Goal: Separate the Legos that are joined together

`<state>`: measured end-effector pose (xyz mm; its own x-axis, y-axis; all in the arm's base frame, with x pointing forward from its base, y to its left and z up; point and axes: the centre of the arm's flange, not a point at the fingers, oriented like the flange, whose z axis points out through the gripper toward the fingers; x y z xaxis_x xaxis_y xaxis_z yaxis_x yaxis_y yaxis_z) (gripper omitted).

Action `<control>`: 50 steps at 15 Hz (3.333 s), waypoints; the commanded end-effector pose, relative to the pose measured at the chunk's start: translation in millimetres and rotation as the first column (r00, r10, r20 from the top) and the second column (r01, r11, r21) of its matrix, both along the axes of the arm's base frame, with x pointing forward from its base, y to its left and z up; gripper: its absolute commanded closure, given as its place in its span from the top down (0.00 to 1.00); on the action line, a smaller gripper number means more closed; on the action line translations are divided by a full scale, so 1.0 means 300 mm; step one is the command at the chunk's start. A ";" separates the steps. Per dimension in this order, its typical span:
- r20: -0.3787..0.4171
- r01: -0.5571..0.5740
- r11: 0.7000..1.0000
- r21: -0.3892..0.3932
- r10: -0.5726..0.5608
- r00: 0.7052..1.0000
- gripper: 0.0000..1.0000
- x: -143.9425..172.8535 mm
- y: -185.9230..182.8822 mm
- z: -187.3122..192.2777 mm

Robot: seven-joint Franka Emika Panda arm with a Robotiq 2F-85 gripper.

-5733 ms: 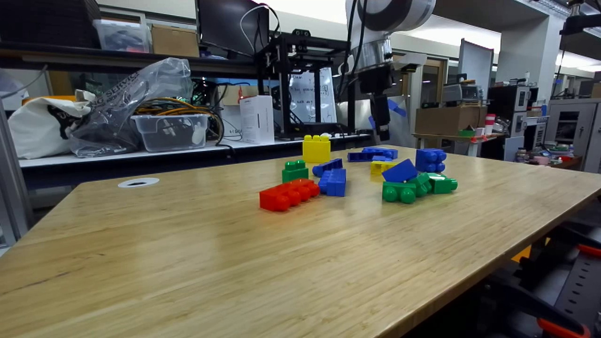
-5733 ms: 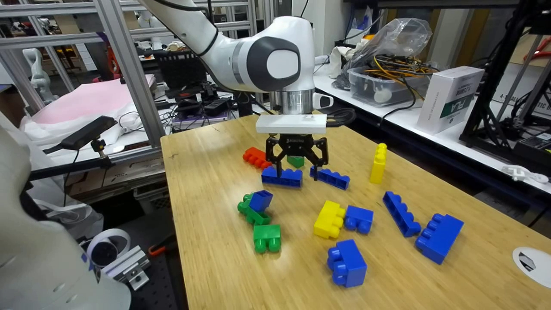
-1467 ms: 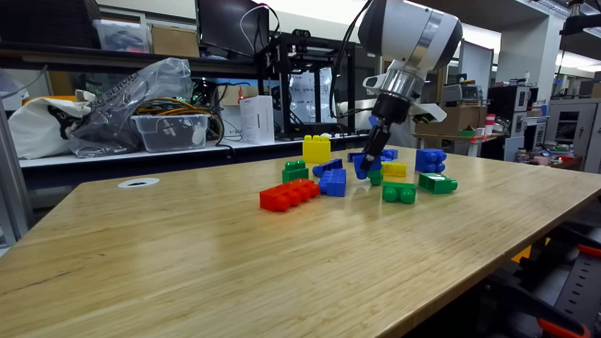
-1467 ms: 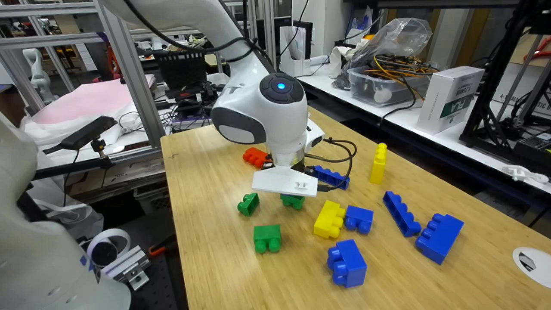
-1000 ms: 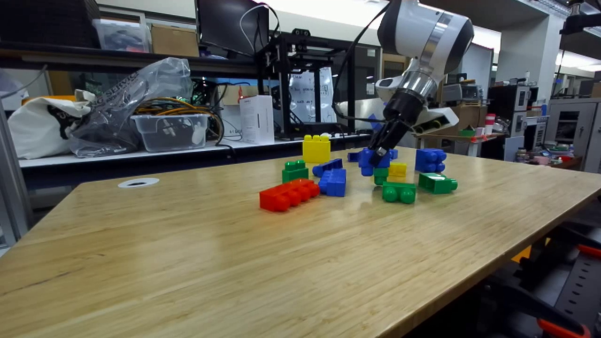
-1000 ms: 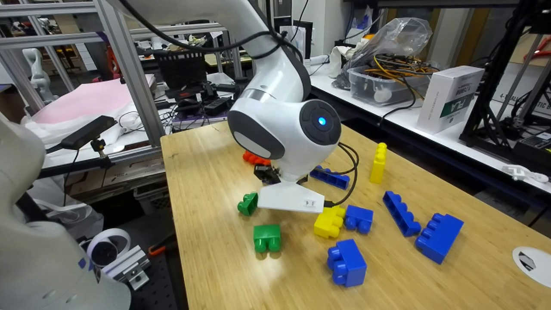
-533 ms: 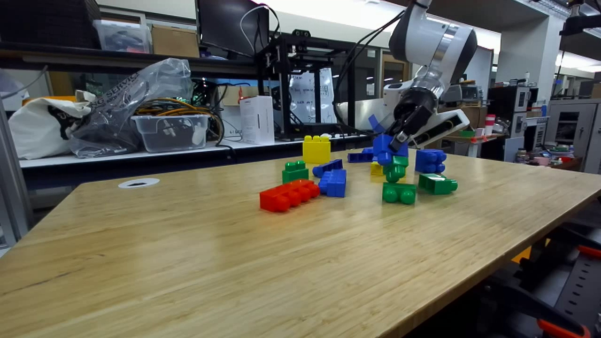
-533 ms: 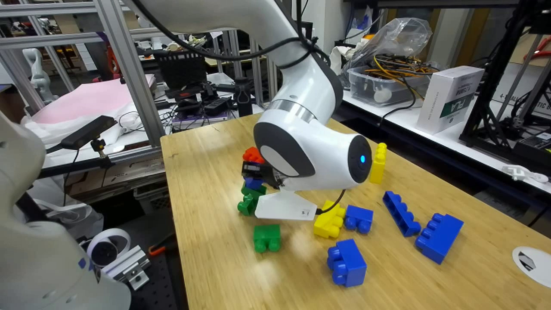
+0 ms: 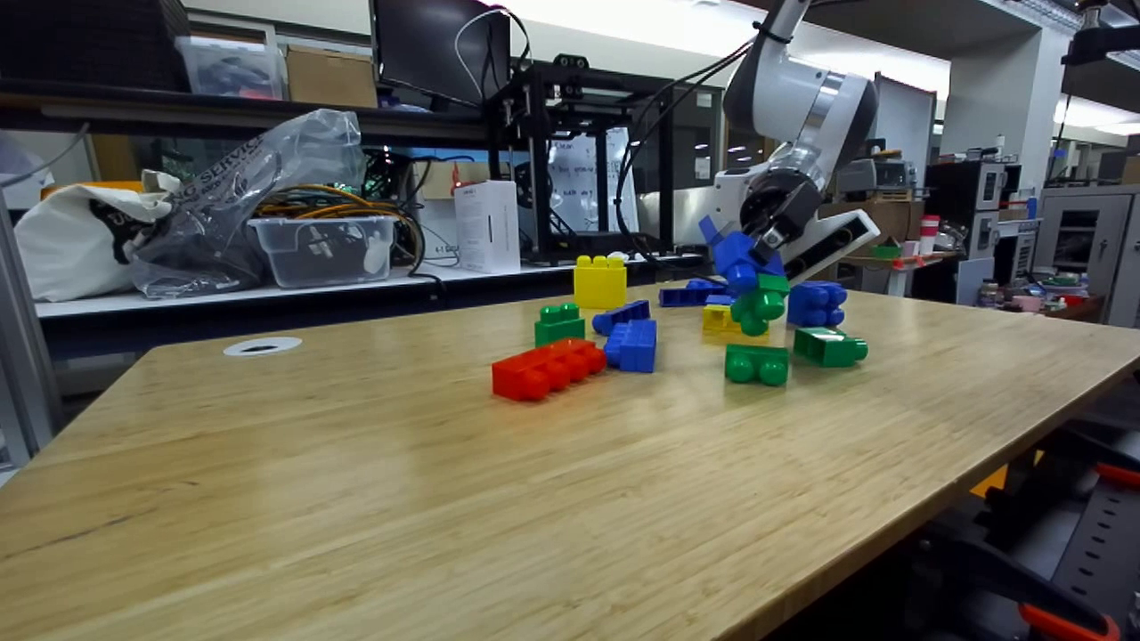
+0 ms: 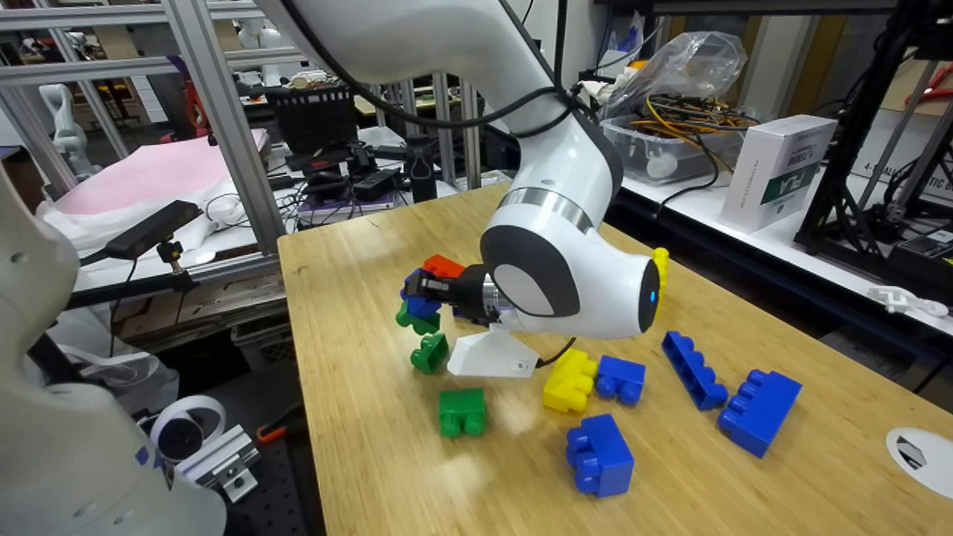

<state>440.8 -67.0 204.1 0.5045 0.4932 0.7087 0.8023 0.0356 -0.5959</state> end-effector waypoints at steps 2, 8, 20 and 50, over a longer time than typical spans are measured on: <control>0.072 0.075 0.987 -0.145 -0.065 0.995 0.11 0.029 0.008 -0.001; 0.264 0.225 0.907 -0.356 -0.134 0.955 0.11 0.080 0.044 -0.007; 0.466 0.458 0.689 -0.562 -0.193 0.863 0.11 0.045 0.058 0.209; 0.503 0.490 0.499 -0.715 -0.119 0.856 0.11 -0.064 0.160 0.107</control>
